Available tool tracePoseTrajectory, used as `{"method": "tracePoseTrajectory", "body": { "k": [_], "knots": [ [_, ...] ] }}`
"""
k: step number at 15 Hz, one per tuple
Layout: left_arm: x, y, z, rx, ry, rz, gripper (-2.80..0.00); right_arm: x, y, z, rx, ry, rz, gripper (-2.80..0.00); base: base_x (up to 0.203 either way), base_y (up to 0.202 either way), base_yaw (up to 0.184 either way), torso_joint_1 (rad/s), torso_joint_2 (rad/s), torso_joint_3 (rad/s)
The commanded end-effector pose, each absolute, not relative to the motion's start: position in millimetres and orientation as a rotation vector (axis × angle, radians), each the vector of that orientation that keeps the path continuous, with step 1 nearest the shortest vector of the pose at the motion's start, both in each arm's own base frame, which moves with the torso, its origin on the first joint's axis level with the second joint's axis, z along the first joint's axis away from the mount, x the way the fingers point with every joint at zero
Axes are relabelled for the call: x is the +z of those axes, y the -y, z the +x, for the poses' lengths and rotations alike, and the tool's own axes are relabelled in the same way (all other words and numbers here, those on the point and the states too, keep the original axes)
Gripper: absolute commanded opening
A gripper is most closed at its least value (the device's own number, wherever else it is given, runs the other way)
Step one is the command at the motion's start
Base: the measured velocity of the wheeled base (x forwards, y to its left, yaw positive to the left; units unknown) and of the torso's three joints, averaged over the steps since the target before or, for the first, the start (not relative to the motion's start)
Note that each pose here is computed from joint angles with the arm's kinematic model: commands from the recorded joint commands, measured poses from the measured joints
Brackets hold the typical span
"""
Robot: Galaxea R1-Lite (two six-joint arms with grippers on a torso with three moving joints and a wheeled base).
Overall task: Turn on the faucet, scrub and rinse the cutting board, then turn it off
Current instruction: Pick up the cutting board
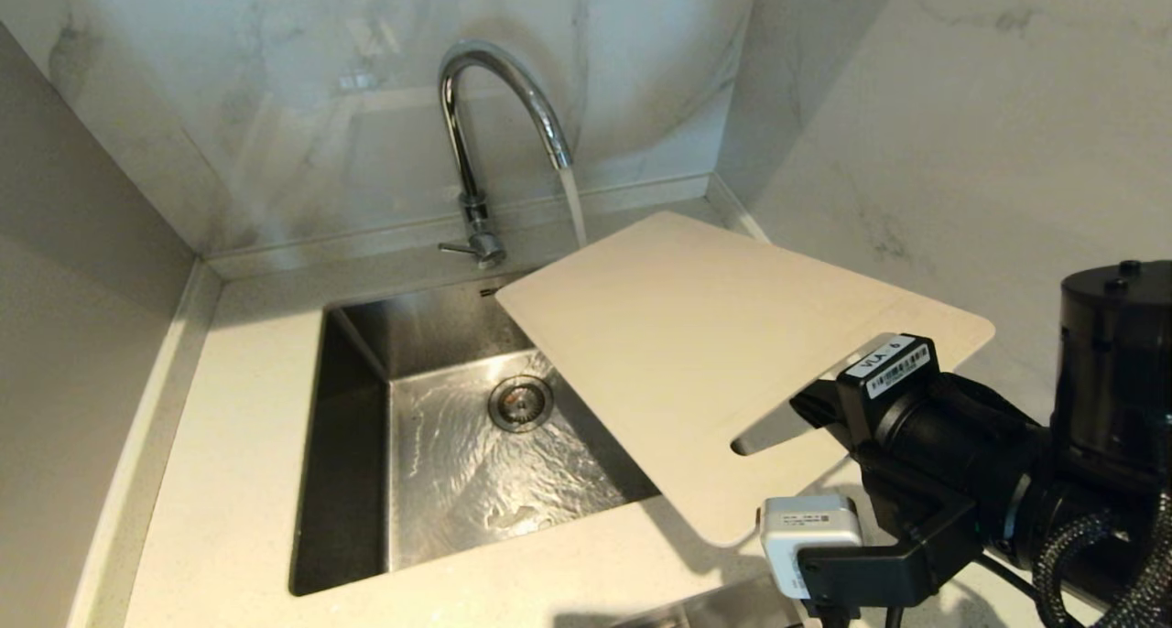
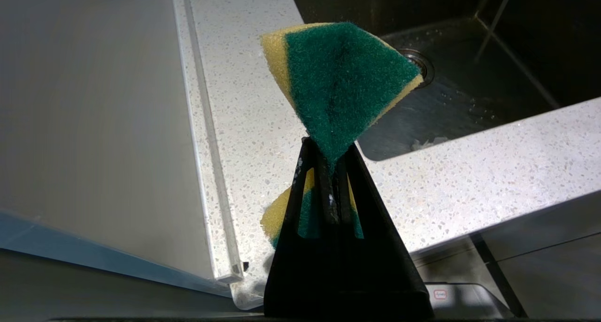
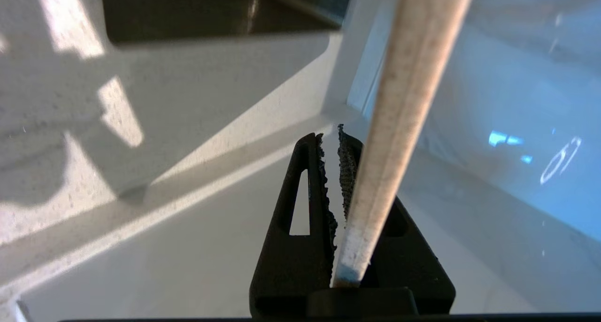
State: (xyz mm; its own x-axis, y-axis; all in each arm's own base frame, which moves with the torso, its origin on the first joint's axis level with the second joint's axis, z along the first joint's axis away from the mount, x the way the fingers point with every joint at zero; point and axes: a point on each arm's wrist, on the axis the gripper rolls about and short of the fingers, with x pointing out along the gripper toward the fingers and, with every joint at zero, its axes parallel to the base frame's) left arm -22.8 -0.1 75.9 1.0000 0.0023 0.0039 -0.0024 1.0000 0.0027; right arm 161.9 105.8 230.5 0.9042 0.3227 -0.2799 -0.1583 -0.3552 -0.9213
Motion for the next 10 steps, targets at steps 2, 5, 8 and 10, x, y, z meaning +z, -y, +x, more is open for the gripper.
{"method": "tracePoseTrajectory", "body": {
  "k": [2,5,8,10],
  "knots": [
    [75.6,0.1,-22.6,0.003,0.002,0.002,-2.80,233.0,-98.1,149.6,0.562,0.129,-1.882,-2.80,0.000,0.000,0.000,0.000,0.00,0.000],
    [75.6,0.1,-22.6,0.003,0.002,0.002,-2.80,225.5,-98.7,142.9,0.796,0.223,-1.836,-2.80,0.000,0.000,0.000,0.000,0.00,0.000],
    [75.6,0.1,-22.6,0.003,0.002,0.002,-2.80,223.2,-102.2,141.5,0.929,0.342,-1.802,-2.80,0.000,0.000,0.000,0.000,0.00,0.000],
    [75.6,0.1,-22.6,0.003,0.002,0.002,-2.80,222.1,-103.5,141.3,0.974,0.402,-1.809,-2.80,0.000,0.000,0.000,0.000,0.00,0.000]
  ]
}}
